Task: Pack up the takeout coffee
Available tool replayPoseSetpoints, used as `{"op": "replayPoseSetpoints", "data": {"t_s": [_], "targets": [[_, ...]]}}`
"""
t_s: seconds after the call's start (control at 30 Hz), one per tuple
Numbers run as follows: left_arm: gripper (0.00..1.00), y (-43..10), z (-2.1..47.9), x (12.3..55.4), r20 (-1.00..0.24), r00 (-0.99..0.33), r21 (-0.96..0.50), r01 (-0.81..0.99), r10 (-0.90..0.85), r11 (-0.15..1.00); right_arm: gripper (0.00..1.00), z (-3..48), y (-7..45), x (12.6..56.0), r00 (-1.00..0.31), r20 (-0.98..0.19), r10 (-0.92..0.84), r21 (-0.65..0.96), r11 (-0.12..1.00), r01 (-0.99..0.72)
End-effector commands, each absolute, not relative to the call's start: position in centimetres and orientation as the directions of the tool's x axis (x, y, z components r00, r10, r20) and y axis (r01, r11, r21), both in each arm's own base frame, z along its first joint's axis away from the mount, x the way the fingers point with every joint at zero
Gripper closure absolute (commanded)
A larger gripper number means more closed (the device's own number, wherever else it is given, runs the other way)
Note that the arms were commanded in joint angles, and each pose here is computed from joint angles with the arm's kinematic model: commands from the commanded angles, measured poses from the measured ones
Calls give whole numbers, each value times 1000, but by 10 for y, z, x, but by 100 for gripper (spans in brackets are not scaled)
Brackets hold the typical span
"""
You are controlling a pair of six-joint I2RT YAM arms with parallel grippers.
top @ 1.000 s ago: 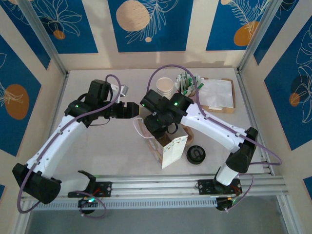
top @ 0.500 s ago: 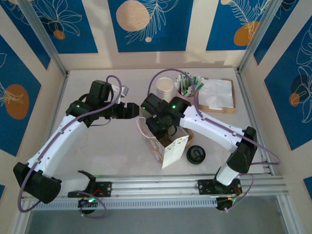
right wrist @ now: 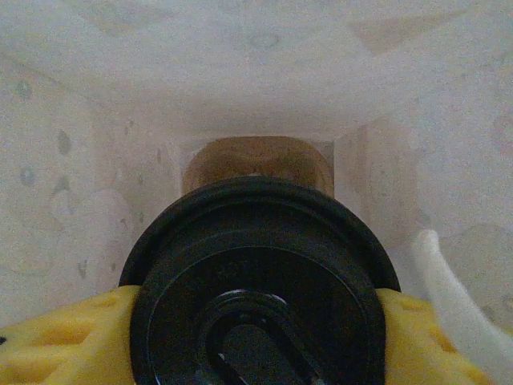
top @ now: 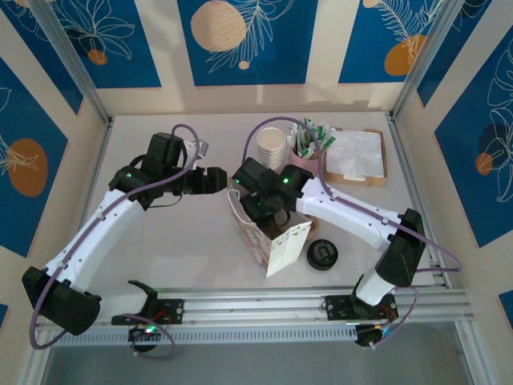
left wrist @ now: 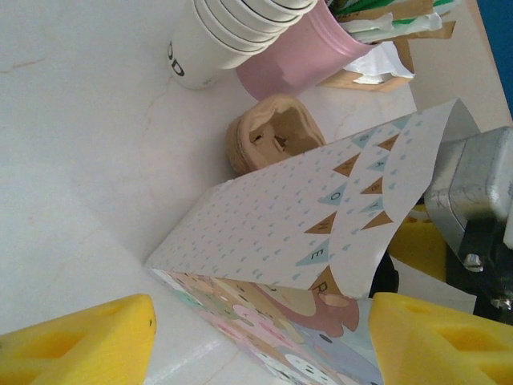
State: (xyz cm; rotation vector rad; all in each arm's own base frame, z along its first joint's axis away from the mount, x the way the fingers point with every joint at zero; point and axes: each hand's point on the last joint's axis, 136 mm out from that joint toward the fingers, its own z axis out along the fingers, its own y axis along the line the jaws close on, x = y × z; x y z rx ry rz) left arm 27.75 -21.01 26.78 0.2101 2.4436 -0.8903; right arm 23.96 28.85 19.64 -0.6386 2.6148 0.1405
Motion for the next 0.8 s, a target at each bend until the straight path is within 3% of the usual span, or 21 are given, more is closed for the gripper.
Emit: {"op": "replayPoseSetpoints", "data": {"t_s": [0.0, 0.3, 0.77], "targets": [[29, -202, 273, 281, -548, -833, -550, 293, -74, 782, 62, 194, 286, 240, -797, -446, -408, -2, 890, -455], [30, -198, 271, 283, -553, -827, -543, 269, -97, 795, 62, 178, 290, 238, -800, -414, -433, -24, 884, -466], [33, -197, 260, 282, -532, -840, -551, 245, -109, 798, 62, 201, 299, 244, -800, -447, -401, 28, 887, -460]]}}
